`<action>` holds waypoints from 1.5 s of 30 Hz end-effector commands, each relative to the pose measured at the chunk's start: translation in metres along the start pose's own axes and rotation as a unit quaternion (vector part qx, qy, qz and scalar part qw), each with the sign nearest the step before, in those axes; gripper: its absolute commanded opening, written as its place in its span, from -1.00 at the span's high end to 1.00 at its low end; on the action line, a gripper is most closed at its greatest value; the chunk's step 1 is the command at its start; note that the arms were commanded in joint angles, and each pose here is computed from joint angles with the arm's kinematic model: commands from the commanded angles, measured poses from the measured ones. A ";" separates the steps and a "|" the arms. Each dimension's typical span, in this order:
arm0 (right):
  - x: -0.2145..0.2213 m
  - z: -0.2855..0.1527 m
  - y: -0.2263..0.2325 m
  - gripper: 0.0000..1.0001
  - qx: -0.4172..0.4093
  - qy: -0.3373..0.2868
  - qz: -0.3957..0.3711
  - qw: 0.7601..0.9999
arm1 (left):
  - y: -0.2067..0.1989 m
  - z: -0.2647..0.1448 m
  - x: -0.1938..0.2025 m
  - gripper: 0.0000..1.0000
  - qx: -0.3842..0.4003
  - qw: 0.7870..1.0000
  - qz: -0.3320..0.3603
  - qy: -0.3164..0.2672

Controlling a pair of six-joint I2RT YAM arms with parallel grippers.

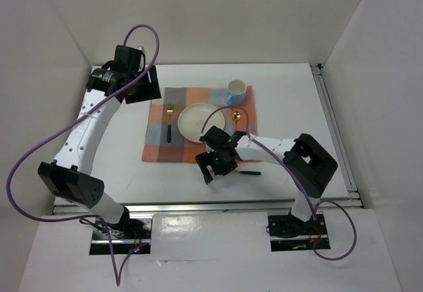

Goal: Set the dinner table for one person

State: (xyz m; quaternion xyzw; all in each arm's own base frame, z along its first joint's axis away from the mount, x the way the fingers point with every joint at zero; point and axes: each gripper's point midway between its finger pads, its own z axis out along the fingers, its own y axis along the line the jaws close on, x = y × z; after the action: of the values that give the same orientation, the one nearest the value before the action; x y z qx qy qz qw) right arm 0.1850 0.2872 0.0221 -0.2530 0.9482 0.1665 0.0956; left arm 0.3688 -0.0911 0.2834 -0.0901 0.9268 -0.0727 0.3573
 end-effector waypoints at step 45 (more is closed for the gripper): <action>0.030 -0.018 -0.061 -0.87 0.100 -0.010 0.074 0.992 | -0.001 -0.022 -0.009 -0.52 0.017 0.999 -0.003 -0.036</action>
State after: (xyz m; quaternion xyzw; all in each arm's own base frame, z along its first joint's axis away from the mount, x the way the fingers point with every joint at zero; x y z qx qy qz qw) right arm 0.1977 0.2145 0.0164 -0.1557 0.9735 0.0914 0.1404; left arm 0.3647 -0.0914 0.2837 -0.0890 0.9248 -0.0778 0.3615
